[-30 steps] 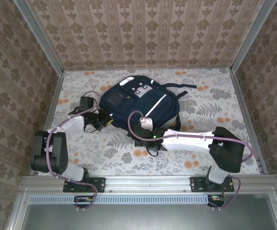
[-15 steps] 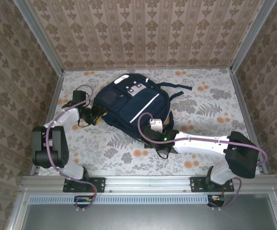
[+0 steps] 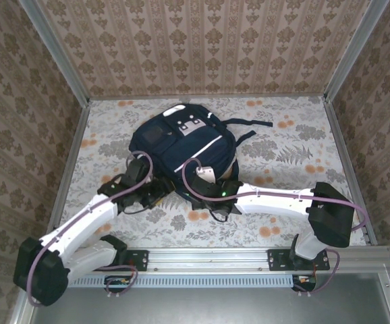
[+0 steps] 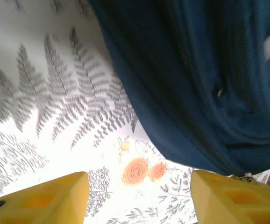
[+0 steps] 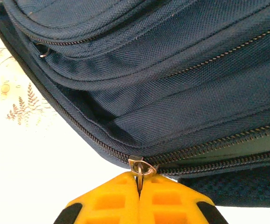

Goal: Pack books, pencil case, and school supplies into a backpack

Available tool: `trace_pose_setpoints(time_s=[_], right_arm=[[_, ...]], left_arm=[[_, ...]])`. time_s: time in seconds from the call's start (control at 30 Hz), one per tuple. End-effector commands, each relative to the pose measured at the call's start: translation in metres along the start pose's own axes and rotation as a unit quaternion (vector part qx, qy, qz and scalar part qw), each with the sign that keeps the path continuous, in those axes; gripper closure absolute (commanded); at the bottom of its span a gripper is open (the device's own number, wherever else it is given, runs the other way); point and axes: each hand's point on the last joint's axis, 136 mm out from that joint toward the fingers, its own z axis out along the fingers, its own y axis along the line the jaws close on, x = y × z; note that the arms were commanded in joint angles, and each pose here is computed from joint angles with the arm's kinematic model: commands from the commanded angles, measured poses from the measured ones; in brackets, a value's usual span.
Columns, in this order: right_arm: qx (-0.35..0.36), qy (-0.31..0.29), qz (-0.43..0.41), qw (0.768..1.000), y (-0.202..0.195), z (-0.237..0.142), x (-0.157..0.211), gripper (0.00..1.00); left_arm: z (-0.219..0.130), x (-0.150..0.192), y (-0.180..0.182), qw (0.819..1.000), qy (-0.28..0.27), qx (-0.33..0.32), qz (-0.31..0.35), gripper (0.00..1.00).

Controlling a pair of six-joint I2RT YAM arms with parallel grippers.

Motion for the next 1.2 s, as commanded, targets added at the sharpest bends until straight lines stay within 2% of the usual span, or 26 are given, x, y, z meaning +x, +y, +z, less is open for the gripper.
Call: trace_pose_setpoints(time_s=[0.0,0.2,0.27,0.3,0.43,0.47,0.63,0.93,1.03,1.17], right_arm=[[-0.053,-0.020,0.001,0.998,0.030,-0.011,-0.015,1.00],[-0.090,-0.015,-0.007,0.996,0.050,-0.014,-0.013,1.00],[-0.093,-0.013,-0.013,0.996,0.054,-0.015,-0.012,1.00],[-0.095,-0.013,-0.014,0.995,0.056,-0.017,-0.012,1.00],[-0.092,-0.019,-0.017,0.995,0.054,-0.022,-0.013,1.00],[-0.086,-0.021,-0.018,0.996,0.049,-0.024,-0.013,1.00],[-0.042,-0.030,-0.021,0.998,0.013,-0.030,-0.011,1.00],[0.008,-0.040,0.011,0.999,-0.063,-0.034,-0.018,1.00],[0.017,-0.035,0.006,0.999,-0.073,-0.028,-0.024,1.00],[0.005,-0.031,-0.006,0.999,-0.065,-0.023,-0.034,1.00]], left_arm=[[0.003,-0.014,-0.019,0.997,-0.057,0.039,-0.045,0.32],[0.017,-0.015,-0.051,0.996,-0.061,0.058,-0.024,0.32],[0.024,-0.015,-0.058,0.996,-0.063,0.059,-0.019,0.35],[0.027,-0.015,-0.059,0.996,-0.062,0.057,-0.018,0.42],[0.037,-0.013,-0.050,0.998,-0.055,0.025,-0.023,0.93],[0.034,-0.014,-0.045,0.998,-0.060,0.010,-0.023,1.00],[0.007,-0.030,-0.010,0.995,-0.077,-0.053,-0.040,1.00],[-0.035,-0.064,0.045,0.987,-0.100,-0.075,-0.096,1.00],[-0.041,-0.078,0.057,0.987,-0.099,-0.076,-0.105,1.00],[-0.047,-0.103,0.067,0.988,-0.089,-0.074,-0.104,1.00]])
